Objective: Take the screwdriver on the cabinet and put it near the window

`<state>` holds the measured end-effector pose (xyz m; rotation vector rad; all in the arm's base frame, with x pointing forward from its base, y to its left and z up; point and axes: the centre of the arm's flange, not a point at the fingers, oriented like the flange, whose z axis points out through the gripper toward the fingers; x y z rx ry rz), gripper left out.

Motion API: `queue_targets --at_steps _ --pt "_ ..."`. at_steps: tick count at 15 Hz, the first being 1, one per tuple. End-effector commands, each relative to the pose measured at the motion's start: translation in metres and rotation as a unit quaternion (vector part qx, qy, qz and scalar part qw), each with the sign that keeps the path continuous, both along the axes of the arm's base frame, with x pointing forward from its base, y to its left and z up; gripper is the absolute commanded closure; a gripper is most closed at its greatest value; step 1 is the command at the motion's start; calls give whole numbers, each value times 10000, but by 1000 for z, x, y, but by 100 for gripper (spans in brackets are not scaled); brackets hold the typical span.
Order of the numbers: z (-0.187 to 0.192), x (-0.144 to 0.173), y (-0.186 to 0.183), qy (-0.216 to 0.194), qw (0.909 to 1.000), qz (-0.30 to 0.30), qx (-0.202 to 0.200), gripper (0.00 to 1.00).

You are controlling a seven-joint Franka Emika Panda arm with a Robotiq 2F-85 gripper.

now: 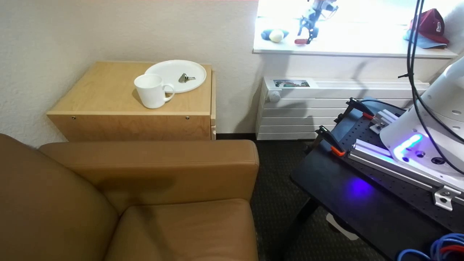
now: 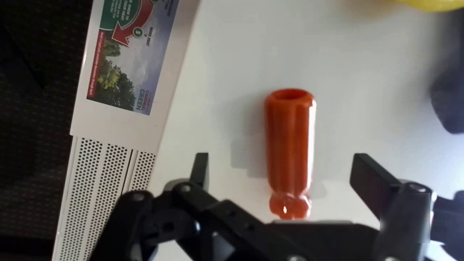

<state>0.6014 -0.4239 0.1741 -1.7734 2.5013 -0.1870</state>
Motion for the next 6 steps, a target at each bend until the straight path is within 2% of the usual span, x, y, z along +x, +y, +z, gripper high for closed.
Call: queue_targets --at_steps 1,3,4,5,6 --pt "67 -45 -18 -530 9980 -29 331 0" --pt "104 -72 -26 -914 9946 124 485 0" --pt "119 -87 -27 -1052 9917 382 637 0" --pt "90 -41 -39 -848 9961 84 211 0" --pt "105 -51 -41 -973 9946 209 287 0"
